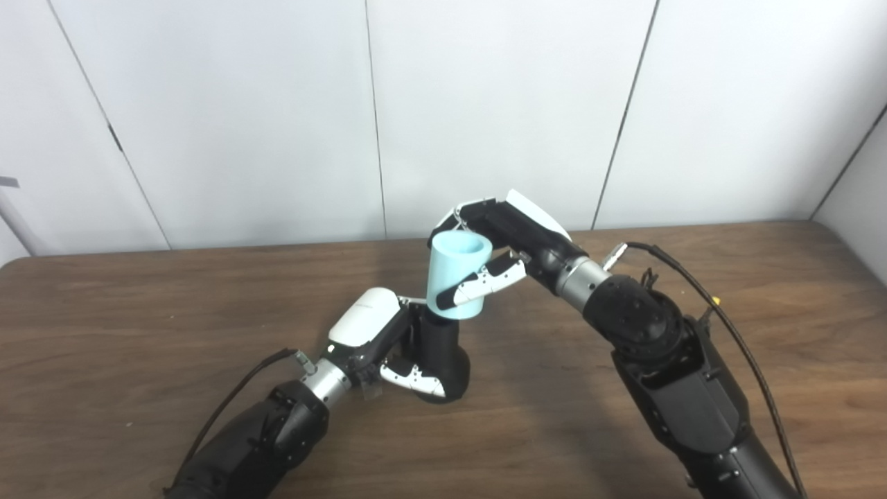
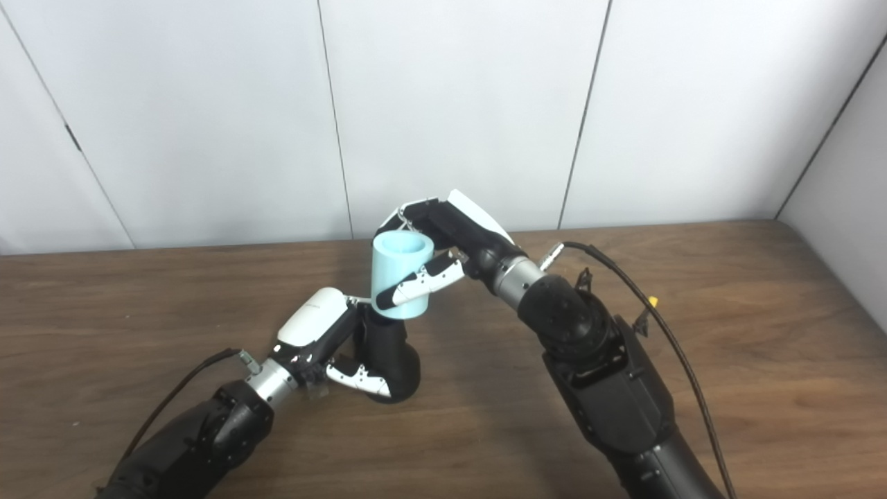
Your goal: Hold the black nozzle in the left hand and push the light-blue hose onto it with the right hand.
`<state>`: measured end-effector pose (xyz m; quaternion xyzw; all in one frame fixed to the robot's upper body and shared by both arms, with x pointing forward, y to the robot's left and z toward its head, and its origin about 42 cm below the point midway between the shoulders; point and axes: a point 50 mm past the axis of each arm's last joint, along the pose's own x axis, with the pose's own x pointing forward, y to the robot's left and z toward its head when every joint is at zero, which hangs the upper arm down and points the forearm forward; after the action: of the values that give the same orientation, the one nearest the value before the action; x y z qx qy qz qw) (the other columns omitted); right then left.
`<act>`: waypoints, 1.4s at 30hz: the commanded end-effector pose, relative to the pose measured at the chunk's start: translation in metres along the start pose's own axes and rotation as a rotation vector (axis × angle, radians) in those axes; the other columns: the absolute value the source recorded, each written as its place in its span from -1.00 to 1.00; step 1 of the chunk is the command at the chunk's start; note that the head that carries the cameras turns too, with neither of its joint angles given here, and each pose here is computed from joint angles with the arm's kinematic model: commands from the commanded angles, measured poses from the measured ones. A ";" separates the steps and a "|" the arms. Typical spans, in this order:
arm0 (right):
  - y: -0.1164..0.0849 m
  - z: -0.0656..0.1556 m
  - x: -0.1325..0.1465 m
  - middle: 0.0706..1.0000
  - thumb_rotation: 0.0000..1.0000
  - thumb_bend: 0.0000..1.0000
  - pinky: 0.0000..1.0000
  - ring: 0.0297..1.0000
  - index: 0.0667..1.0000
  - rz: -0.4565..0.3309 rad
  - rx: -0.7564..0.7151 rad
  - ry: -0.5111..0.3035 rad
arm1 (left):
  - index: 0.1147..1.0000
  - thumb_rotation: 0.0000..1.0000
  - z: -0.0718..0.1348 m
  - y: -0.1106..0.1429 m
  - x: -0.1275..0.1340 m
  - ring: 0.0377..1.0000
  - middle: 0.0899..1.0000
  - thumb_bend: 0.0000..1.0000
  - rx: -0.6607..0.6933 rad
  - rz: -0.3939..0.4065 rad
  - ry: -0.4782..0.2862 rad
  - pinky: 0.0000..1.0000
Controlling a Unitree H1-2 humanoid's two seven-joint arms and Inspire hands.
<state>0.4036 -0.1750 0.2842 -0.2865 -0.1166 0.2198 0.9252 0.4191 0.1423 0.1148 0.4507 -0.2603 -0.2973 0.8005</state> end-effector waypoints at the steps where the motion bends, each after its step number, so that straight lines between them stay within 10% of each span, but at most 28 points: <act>1: -0.004 0.018 0.001 -0.15 -1.00 0.03 -0.39 -0.24 0.01 0.019 -0.058 -0.084 | -0.08 -1.00 0.001 -0.098 -0.068 -0.29 -0.23 0.00 -0.073 -0.280 0.123 -0.36; 42: 0.027 0.025 0.009 -0.17 -1.00 0.03 -0.39 -0.23 0.00 0.098 -0.096 -0.128 | -0.08 -1.00 0.004 -0.098 -0.061 -0.31 -0.24 0.00 -0.083 -0.298 0.125 -0.43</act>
<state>0.3959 -0.1503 0.2808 -0.3089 -0.1473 0.2545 0.9045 0.4189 0.1412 0.1144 0.4490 -0.2577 -0.2973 0.8022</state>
